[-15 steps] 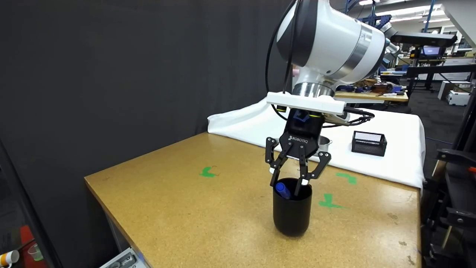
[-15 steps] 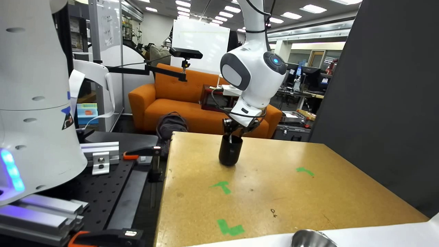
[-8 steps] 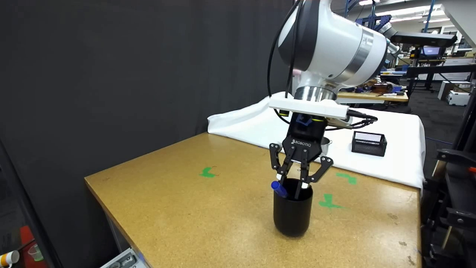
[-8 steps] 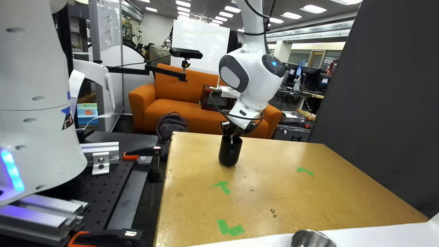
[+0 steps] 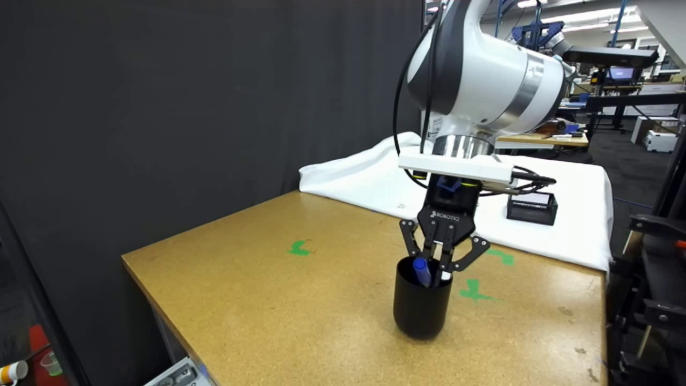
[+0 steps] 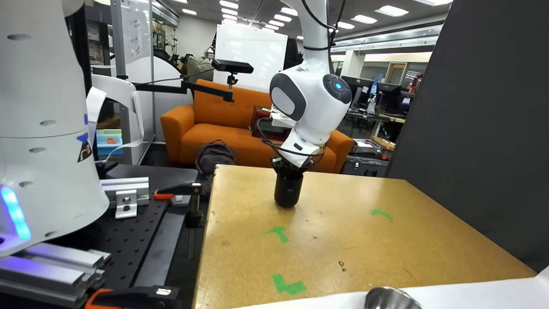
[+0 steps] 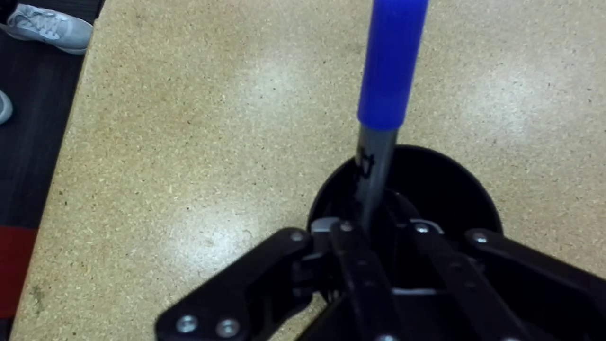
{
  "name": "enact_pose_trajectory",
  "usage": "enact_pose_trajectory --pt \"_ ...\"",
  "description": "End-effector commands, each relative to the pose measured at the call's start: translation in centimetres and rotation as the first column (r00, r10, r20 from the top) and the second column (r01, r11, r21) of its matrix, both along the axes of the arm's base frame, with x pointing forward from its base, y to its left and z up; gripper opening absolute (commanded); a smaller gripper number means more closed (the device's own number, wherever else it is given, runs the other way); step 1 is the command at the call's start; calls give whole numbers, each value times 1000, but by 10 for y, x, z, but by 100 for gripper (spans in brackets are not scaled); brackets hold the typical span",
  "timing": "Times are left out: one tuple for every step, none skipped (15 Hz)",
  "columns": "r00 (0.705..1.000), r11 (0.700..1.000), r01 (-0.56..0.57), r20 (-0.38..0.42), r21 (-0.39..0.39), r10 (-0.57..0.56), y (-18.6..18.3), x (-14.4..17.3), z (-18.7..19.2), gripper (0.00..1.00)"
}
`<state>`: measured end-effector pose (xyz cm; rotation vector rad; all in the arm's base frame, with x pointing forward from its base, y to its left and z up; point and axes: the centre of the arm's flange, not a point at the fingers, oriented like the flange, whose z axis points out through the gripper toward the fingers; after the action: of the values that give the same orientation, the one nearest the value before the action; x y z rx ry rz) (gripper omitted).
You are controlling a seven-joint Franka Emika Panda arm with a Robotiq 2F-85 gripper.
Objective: Put the marker on the table
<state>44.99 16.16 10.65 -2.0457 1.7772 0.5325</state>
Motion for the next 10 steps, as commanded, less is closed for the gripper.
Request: enact_pose_trajectory --pt "1000 1000 7 20 9 -7 -3 -3 -1 4" --pt "1000 1000 6 22 10 -7 -3 -3 0 4" --pt "1000 1000 4 23 11 -5 -2 -2 3 4" --pt "1000 1000 3 27 8 -3 -1 -1 8 4" --pt "1000 1000 0 28 10 0 0 -1 14 4" --pt "999 1000 -1 37 11 0 2 1 20 4" --pt "999 1000 -5 49 13 4 4 2 28 4" --pt "998 1000 -6 63 14 5 6 4 36 4" --pt "997 1000 -10 76 18 9 9 6 45 4" --pt "996 1000 -15 86 22 13 12 8 54 4"
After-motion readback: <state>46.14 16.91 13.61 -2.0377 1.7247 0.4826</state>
